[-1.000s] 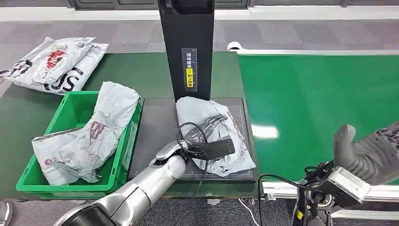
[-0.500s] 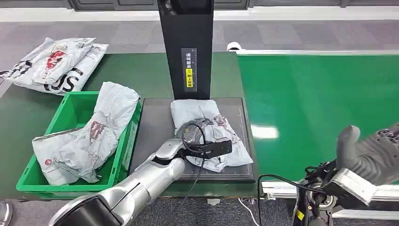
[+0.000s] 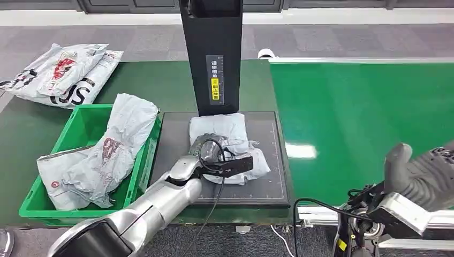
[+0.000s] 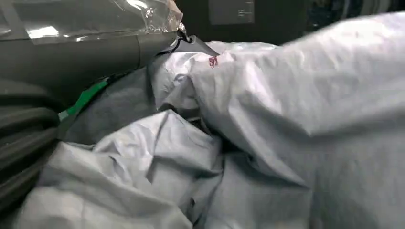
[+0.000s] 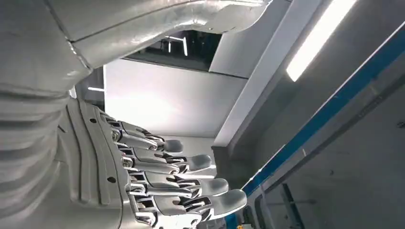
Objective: Moved the parcel from conveyor to table for the left to box.
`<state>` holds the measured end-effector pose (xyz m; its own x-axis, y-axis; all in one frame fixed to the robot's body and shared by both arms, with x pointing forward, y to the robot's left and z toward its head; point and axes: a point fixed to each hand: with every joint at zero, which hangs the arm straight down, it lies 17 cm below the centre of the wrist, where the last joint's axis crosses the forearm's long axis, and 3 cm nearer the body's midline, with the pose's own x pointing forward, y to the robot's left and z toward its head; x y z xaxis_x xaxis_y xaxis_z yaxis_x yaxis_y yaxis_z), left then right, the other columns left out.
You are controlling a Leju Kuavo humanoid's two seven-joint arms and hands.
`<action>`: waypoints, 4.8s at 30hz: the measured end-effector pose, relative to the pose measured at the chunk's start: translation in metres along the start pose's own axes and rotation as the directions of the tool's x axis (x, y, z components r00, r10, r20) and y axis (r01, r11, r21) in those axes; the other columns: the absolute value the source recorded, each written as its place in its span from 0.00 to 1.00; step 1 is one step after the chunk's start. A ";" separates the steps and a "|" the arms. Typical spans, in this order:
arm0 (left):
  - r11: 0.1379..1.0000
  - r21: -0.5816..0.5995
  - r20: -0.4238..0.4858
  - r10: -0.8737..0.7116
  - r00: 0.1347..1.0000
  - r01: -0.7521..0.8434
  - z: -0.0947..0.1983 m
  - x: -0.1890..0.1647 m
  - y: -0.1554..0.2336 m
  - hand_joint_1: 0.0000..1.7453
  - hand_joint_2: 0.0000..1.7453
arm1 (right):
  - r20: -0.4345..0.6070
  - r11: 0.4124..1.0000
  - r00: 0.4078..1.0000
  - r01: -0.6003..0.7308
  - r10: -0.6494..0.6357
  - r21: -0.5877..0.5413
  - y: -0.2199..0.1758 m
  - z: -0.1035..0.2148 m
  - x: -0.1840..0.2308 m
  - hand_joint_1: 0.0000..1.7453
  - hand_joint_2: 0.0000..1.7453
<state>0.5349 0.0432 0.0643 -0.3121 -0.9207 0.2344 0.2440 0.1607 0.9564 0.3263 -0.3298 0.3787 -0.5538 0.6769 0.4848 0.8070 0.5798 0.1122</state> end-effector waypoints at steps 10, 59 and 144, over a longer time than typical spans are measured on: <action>0.932 0.353 0.100 0.054 0.993 -0.087 -0.006 -0.002 0.096 1.00 1.00 | 0.013 1.000 1.000 -0.017 0.017 0.009 0.001 0.000 0.001 0.00 1.00; 0.520 0.803 -0.301 -0.066 0.951 0.290 0.178 -0.219 0.250 1.00 1.00 | 0.011 0.995 0.995 -0.098 0.098 0.021 -0.027 0.010 -0.004 0.00 1.00; -0.016 0.993 0.118 0.021 0.993 -0.118 0.270 -0.147 0.400 0.00 1.00 | -0.030 0.991 0.993 -0.111 0.114 0.074 -0.014 0.026 -0.023 0.00 1.00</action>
<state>0.4303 0.3394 0.4596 -0.4133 -0.8685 0.2738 -0.8787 0.4592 0.1303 0.3227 -0.3415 0.3441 -0.4520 0.7244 0.5205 0.8463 0.5327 -0.0065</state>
